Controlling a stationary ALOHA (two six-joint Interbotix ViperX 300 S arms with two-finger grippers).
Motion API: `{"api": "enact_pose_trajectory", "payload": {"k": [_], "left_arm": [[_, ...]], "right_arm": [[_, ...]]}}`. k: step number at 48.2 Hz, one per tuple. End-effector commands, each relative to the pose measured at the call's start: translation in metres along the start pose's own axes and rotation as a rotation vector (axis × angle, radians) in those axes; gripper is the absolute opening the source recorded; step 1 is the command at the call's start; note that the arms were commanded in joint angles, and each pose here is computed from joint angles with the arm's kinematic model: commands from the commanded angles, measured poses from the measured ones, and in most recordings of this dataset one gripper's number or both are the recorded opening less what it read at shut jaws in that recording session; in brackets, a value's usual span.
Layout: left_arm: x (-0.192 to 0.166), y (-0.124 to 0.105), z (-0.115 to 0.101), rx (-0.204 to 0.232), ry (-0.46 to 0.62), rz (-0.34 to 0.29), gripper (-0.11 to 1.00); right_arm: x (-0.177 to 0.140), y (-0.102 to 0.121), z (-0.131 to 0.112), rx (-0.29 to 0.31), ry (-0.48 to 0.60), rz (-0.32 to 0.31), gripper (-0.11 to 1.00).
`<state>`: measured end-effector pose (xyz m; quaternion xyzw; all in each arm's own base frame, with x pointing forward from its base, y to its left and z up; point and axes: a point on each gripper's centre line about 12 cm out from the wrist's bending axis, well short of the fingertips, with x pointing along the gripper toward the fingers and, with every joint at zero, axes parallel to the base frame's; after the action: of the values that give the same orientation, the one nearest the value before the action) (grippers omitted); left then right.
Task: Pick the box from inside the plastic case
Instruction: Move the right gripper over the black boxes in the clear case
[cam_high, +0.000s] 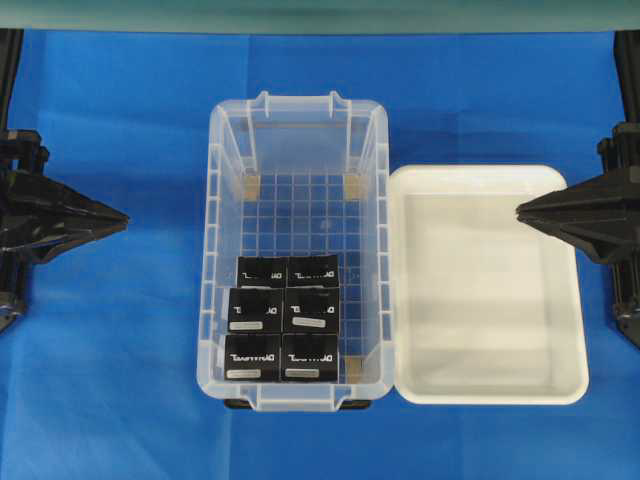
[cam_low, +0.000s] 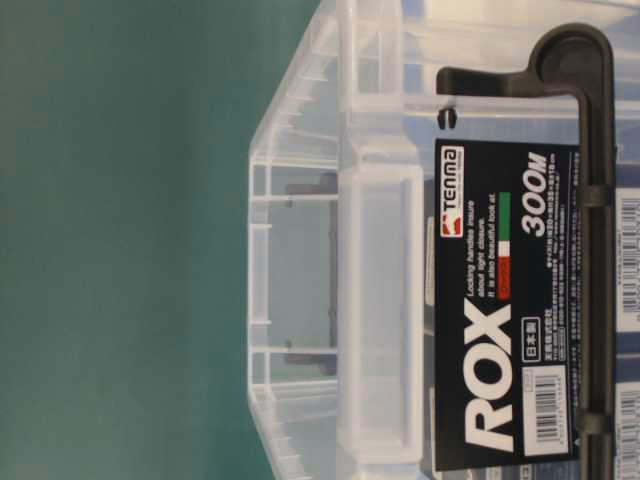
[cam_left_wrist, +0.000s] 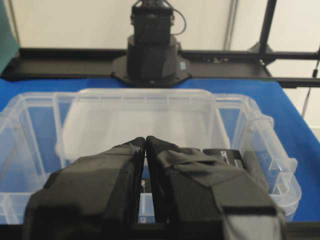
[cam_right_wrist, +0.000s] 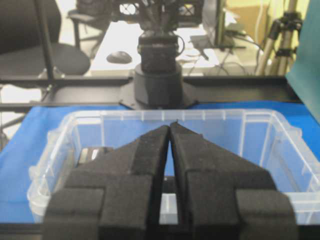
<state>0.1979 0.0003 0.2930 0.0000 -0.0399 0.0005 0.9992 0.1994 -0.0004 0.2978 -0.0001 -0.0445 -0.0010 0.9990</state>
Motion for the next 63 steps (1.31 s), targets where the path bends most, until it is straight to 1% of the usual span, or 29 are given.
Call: {"api": "enact_pose_trajectory", "payload": {"k": [1, 3, 5, 8, 10, 13, 17, 20, 28, 32, 38, 46, 50, 54, 59, 63], "left_arm": [[0.004, -0.001, 0.007, -0.012, -0.011, -0.008, 0.14], [0.004, -0.001, 0.009, -0.021, -0.015, -0.007, 0.13], [0.004, -0.001, 0.010, -0.028, -0.018, -0.008, 0.07], [0.004, -0.001, 0.012, -0.027, -0.023, -0.009, 0.00], [0.003, -0.001, 0.014, -0.028, -0.028, -0.006, -0.03], [0.002, 0.000, 0.016, -0.031, -0.029, -0.004, -0.05], [0.001, 0.000, 0.020, -0.031, -0.026, -0.004, -0.05], [0.001, 0.000, 0.021, -0.031, -0.011, -0.003, -0.05], [0.003, 0.002, 0.019, -0.029, 0.072, 0.011, -0.05], [0.002, 0.003, 0.019, -0.029, 0.089, 0.017, -0.05], [0.001, 0.004, 0.020, -0.028, 0.090, 0.022, -0.05], [0.000, 0.007, 0.024, -0.028, 0.078, 0.037, -0.05], [-0.001, 0.008, 0.027, -0.027, 0.068, 0.043, -0.05], [-0.002, 0.008, 0.028, -0.027, 0.064, 0.043, -0.05], [-0.002, 0.008, 0.029, -0.027, 0.062, 0.043, -0.05], [-0.003, 0.008, 0.028, -0.027, 0.068, 0.043, -0.05]], "right_arm": [[0.001, 0.001, 0.011, 0.023, -0.034, 0.004, 0.14], [0.002, 0.000, 0.016, 0.056, -0.035, -0.004, 0.13], [0.004, -0.001, 0.018, 0.087, -0.028, -0.013, 0.06], [0.007, -0.003, 0.024, 0.119, -0.014, -0.023, 0.01], [0.010, -0.003, 0.029, 0.125, -0.001, -0.021, 0.01], [0.015, -0.002, 0.039, 0.132, 0.019, -0.018, 0.00], [0.025, -0.001, 0.050, 0.141, 0.075, -0.014, 0.00], [0.034, -0.001, 0.054, 0.143, 0.138, -0.012, 0.00], [0.062, 0.002, 0.039, 0.144, 0.399, -0.010, 0.00], [0.079, 0.004, 0.037, 0.148, 0.485, -0.004, 0.00], [0.110, 0.009, 0.039, 0.147, 0.580, 0.010, 0.00], [0.151, 0.014, 0.025, 0.139, 0.758, 0.018, 0.00], [0.173, 0.016, 0.026, 0.138, 0.809, 0.024, 0.00], [0.189, 0.019, 0.023, 0.132, 0.883, 0.031, 0.00], [0.202, 0.020, 0.016, 0.120, 1.012, 0.038, 0.00], [0.210, 0.022, 0.003, 0.107, 1.143, 0.045, 0.01]]}}
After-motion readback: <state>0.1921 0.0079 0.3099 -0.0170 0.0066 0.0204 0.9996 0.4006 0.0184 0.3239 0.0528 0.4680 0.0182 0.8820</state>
